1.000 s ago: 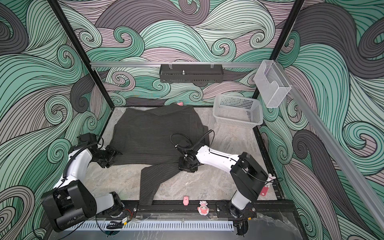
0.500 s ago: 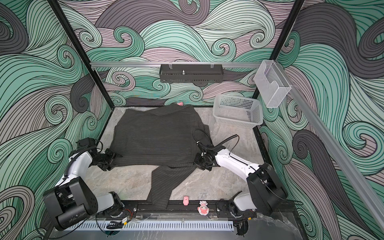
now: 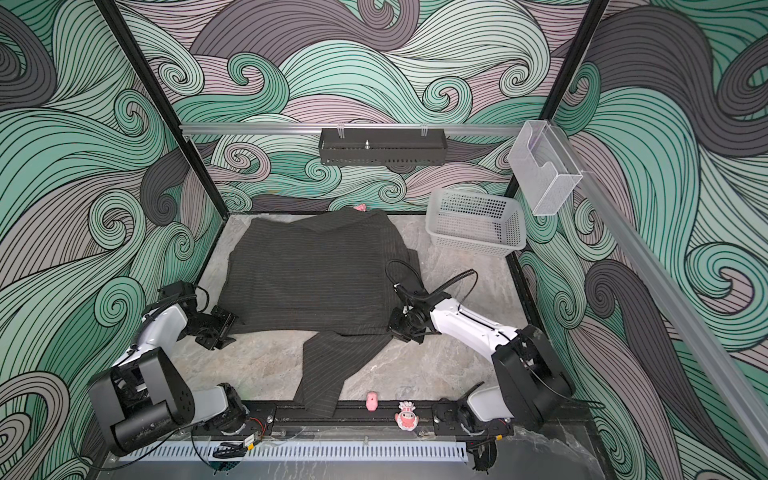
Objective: Fold and stack the long sleeve shirts
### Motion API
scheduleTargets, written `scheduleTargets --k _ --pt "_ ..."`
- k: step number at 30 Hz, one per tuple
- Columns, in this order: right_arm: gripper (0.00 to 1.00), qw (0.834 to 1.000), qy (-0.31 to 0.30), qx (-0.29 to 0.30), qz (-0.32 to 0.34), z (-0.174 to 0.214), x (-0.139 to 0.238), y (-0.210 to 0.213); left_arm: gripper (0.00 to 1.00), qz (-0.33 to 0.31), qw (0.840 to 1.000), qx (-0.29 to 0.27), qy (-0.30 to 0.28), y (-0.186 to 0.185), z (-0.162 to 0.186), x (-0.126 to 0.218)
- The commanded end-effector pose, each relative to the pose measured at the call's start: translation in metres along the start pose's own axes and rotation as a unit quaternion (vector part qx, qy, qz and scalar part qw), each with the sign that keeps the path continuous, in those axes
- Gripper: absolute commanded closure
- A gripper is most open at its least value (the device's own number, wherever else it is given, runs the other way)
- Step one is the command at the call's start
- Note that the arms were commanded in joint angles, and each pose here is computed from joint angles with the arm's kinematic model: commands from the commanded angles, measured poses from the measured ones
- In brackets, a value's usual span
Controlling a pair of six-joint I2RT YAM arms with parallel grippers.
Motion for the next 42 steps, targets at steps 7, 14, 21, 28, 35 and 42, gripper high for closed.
scheduleTargets --k 7,14,21,28,35,42 --pt "1.0 1.0 -0.005 0.016 -0.02 -0.006 0.007 0.009 0.44 -0.103 0.993 0.053 -0.033 0.022 -0.006 -0.012" --pt "1.0 0.999 -0.01 0.015 -0.031 -0.007 0.01 0.012 0.55 -0.125 0.99 0.062 -0.037 0.027 -0.014 -0.025" --pt "1.0 0.999 -0.014 0.018 -0.036 -0.005 0.016 0.011 0.92 -0.109 0.991 0.071 -0.039 0.025 -0.022 -0.033" --pt "1.0 0.999 -0.02 0.021 -0.043 -0.004 0.022 0.011 0.9 -0.099 0.991 0.07 -0.048 0.023 -0.023 -0.031" --pt "1.0 0.999 -0.016 0.022 -0.045 -0.005 0.022 0.01 0.67 -0.096 0.993 0.072 -0.013 0.023 -0.024 -0.048" --pt "1.0 0.998 -0.013 0.022 -0.05 -0.007 0.022 0.01 0.97 -0.094 0.993 0.069 -0.023 0.02 -0.029 -0.046"
Point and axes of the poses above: each gripper's point midway between its finger pads, its own x axis back along the fingers, its own y axis along the line the jaws close on, z = x × y, the point moved 10 cm from there along x, back along the fingers, and after that the axes turned 15 degrees about -x, right-handed, at the moved point
